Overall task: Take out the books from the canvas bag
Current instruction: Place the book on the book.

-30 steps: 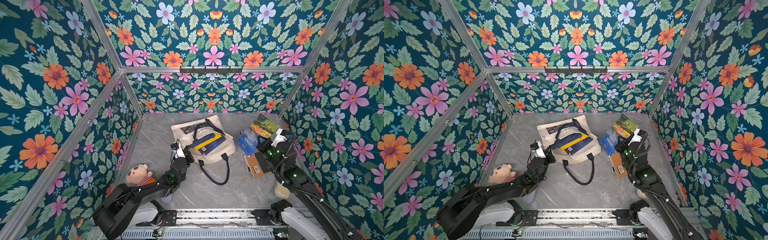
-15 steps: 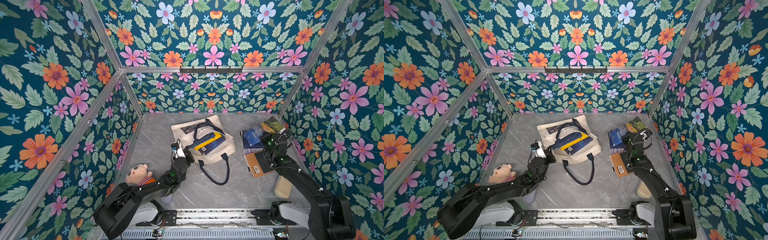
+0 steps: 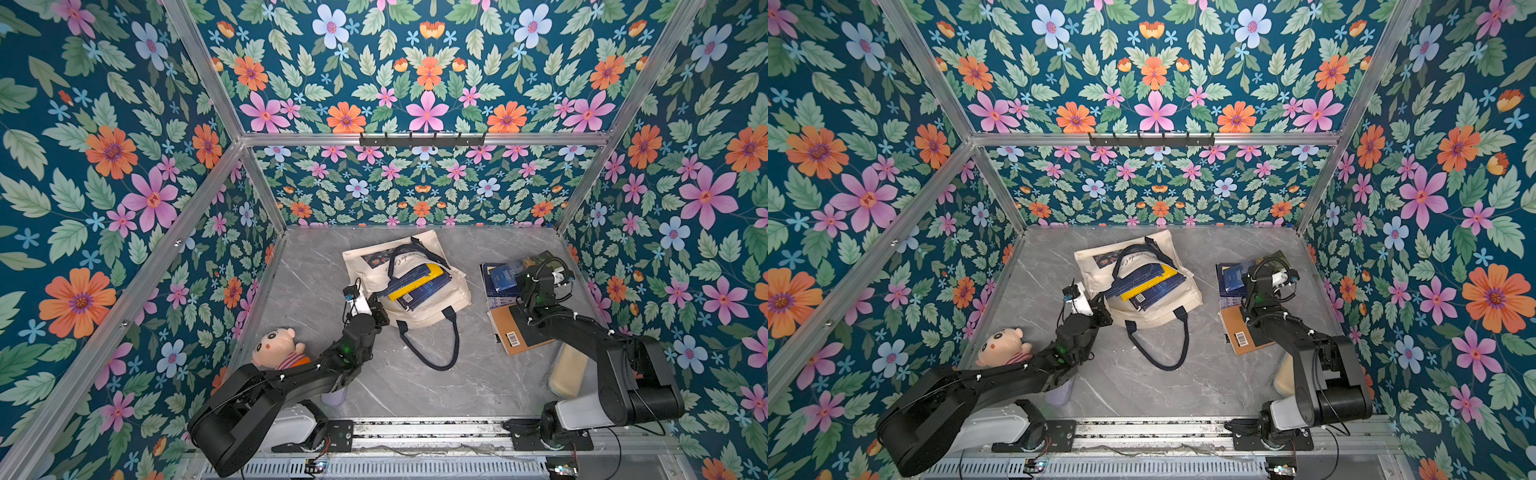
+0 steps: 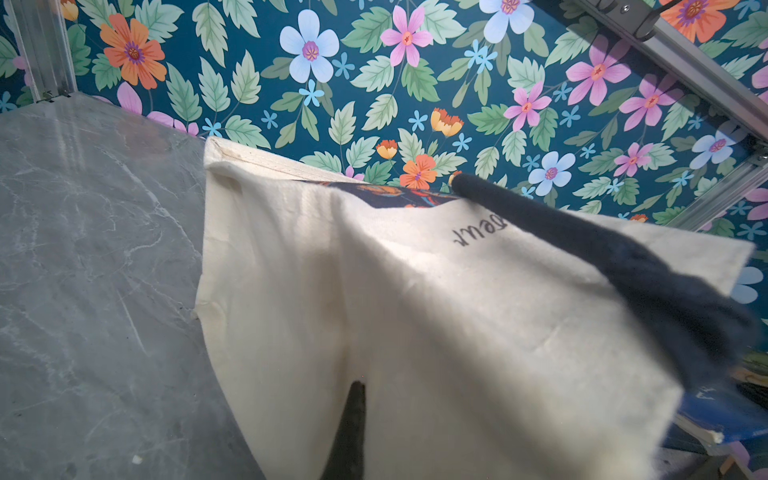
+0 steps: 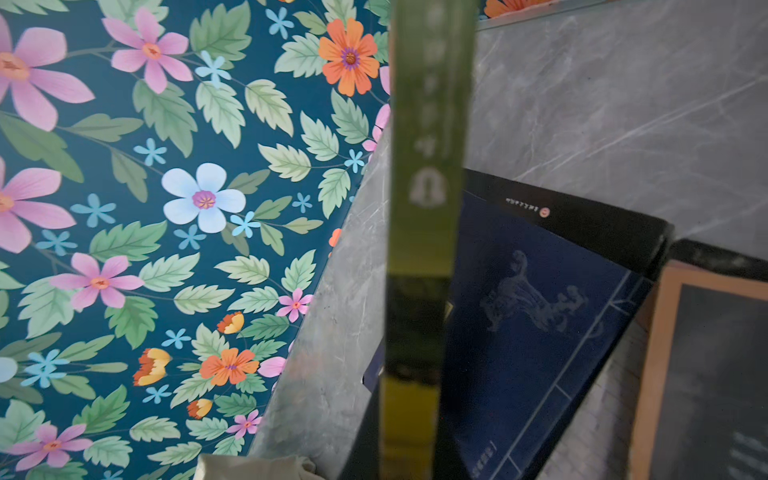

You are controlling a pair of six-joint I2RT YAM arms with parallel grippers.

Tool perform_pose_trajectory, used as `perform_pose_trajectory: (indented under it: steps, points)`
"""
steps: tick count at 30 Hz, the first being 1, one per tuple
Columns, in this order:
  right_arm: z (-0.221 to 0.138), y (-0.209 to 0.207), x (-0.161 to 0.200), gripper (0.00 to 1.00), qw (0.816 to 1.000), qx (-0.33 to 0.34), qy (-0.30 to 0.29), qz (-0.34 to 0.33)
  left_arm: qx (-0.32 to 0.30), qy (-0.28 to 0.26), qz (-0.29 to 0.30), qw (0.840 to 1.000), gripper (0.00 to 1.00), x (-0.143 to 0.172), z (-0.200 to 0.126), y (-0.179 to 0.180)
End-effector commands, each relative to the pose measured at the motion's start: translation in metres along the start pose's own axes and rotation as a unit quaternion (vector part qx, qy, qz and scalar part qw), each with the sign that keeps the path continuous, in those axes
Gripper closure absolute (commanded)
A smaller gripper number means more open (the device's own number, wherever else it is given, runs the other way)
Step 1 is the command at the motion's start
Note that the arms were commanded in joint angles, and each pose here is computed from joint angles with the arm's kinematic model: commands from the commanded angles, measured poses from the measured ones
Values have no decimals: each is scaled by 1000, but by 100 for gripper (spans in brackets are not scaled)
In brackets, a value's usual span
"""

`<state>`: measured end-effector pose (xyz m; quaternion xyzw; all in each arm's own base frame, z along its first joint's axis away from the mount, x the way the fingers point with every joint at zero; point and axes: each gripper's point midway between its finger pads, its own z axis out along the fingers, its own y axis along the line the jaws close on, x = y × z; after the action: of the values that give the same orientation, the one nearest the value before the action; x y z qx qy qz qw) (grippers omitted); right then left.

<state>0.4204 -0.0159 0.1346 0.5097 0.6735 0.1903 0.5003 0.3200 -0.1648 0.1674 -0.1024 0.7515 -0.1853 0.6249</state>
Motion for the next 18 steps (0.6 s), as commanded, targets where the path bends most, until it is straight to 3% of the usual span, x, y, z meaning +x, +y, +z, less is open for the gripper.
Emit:
perform_pose_trajectory:
  steps: [1,11,16,18]
  points:
    - [4,1,0,100,999,-4,-14,47,5,3,-1,1000,100,0,1,-3]
    - [17,-23,28,100,997,26,28,74,9,4,-1,1000,100,0,1,-4]
    - [19,-20,34,85,996,31,46,63,9,2,-2,1000,100,-2,0,-4]
    - [19,-22,34,74,996,37,49,65,10,3,-2,1000,100,-1,0,-5]
